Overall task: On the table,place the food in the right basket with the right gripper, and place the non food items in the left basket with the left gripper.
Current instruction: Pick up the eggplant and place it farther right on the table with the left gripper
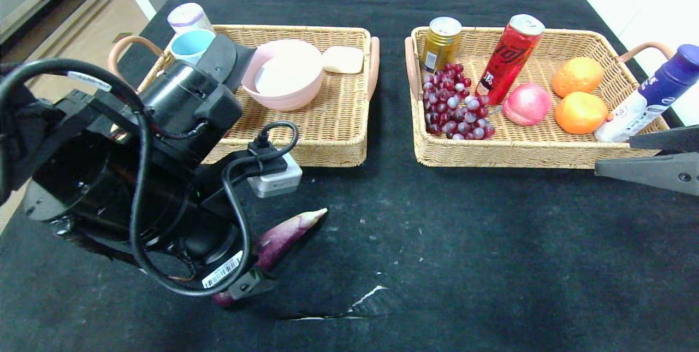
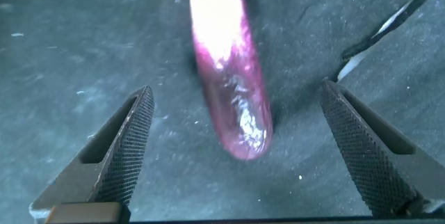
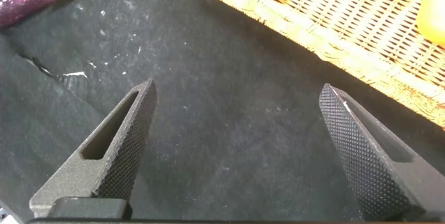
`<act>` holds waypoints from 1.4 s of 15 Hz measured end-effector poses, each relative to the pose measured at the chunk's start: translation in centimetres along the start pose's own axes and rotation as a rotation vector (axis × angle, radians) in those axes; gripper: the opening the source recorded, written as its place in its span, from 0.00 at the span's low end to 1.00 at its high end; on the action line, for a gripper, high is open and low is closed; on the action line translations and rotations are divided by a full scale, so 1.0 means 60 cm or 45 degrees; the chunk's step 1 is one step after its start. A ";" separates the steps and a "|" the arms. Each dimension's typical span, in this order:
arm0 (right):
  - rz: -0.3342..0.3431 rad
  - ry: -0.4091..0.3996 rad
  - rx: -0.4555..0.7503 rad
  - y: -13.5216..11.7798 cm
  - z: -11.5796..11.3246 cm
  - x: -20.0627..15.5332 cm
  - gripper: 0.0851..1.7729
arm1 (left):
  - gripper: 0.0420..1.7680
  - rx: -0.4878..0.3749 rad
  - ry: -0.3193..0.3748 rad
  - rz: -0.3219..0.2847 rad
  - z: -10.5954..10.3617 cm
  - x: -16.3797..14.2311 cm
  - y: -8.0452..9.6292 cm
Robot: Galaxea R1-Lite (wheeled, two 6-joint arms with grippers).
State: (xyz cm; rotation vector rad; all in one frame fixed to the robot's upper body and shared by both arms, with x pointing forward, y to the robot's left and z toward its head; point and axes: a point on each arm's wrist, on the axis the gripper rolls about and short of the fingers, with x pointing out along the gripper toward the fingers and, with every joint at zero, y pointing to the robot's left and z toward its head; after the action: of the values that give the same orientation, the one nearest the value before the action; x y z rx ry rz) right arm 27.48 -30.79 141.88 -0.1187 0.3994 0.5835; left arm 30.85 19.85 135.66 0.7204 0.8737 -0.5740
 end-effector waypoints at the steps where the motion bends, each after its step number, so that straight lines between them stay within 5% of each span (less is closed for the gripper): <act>1: 0.000 -0.001 0.000 0.000 0.000 0.000 0.96 | 0.97 -0.001 0.015 -0.007 0.001 0.006 -0.001; 18: 0.001 0.002 0.001 0.000 -0.001 0.001 0.96 | 0.97 -0.058 0.144 0.038 0.014 0.060 -0.003; 21: 0.000 0.002 0.001 0.000 -0.001 0.001 0.96 | 0.72 -0.057 0.151 0.037 0.014 0.063 -0.004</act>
State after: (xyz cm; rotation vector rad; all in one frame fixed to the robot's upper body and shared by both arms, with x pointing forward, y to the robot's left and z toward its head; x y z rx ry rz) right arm 27.50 -30.79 141.82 -0.1187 0.4012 0.5837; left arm 33.05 18.48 132.79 0.7309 0.9814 -0.4885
